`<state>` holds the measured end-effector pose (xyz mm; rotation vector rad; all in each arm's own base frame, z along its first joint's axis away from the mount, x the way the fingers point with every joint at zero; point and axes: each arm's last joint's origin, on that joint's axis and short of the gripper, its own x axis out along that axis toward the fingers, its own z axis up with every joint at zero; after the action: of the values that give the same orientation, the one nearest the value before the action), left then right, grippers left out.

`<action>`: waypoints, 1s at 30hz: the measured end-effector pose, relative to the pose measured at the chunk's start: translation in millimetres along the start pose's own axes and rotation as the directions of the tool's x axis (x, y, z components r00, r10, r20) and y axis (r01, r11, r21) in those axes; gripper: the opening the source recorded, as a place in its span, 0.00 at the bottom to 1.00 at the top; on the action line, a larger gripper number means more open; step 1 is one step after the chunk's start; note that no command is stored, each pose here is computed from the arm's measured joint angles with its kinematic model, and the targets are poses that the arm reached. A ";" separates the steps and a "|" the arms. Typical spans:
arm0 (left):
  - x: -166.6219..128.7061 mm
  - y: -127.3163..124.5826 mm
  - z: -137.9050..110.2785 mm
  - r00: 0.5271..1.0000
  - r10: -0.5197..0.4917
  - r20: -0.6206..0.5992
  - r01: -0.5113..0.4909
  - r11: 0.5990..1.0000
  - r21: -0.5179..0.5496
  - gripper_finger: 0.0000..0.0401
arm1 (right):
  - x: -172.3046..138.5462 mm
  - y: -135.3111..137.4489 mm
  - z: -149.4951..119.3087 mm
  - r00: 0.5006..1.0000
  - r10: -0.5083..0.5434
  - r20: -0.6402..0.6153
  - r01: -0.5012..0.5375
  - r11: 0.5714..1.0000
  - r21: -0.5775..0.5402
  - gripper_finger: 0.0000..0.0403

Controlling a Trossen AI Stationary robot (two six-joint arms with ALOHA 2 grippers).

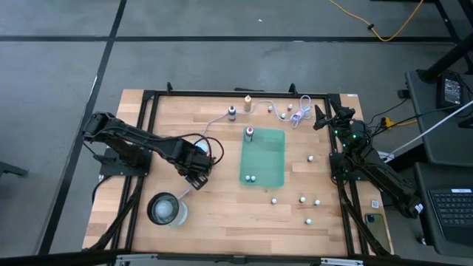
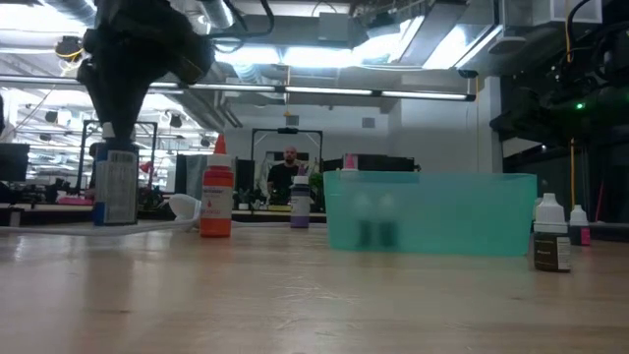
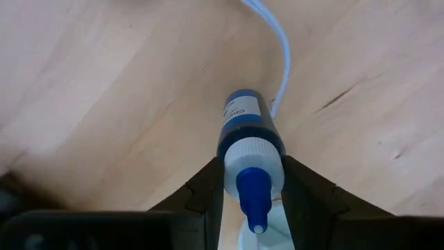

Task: Pick & Place food coloring
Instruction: Put the big blue food coloring bottle into the green bin

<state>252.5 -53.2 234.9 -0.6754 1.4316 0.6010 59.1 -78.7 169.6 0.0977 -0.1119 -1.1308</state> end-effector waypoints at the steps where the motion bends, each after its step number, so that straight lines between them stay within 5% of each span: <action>1: -2.1 3.9 -1.1 1.000 -0.004 0.007 0.004 1.000 0.007 0.28 | 0.0 0.0 0.0 1.000 0.000 0.000 0.000 1.000 0.000 0.95; 15: -24.0 68.6 -9.2 0.992 -0.023 0.126 0.022 1.000 0.014 0.28 | 0.0 0.0 0.0 1.000 0.000 0.000 0.000 1.000 0.000 0.95; 22: -55.5 81.3 11.8 0.984 0.058 0.168 -0.071 0.995 0.068 0.28 | 0.0 0.0 0.0 1.000 0.000 0.000 0.000 1.000 0.000 0.95; 30: -91.4 67.1 60.1 0.965 0.049 0.257 -0.088 0.986 0.142 0.28 | 0.0 0.0 0.0 1.000 0.000 0.000 0.000 1.000 0.000 0.95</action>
<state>239.2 38.8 323.4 -0.4128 1.2506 0.6025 59.1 -78.6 169.6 0.0976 -0.1120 -1.1307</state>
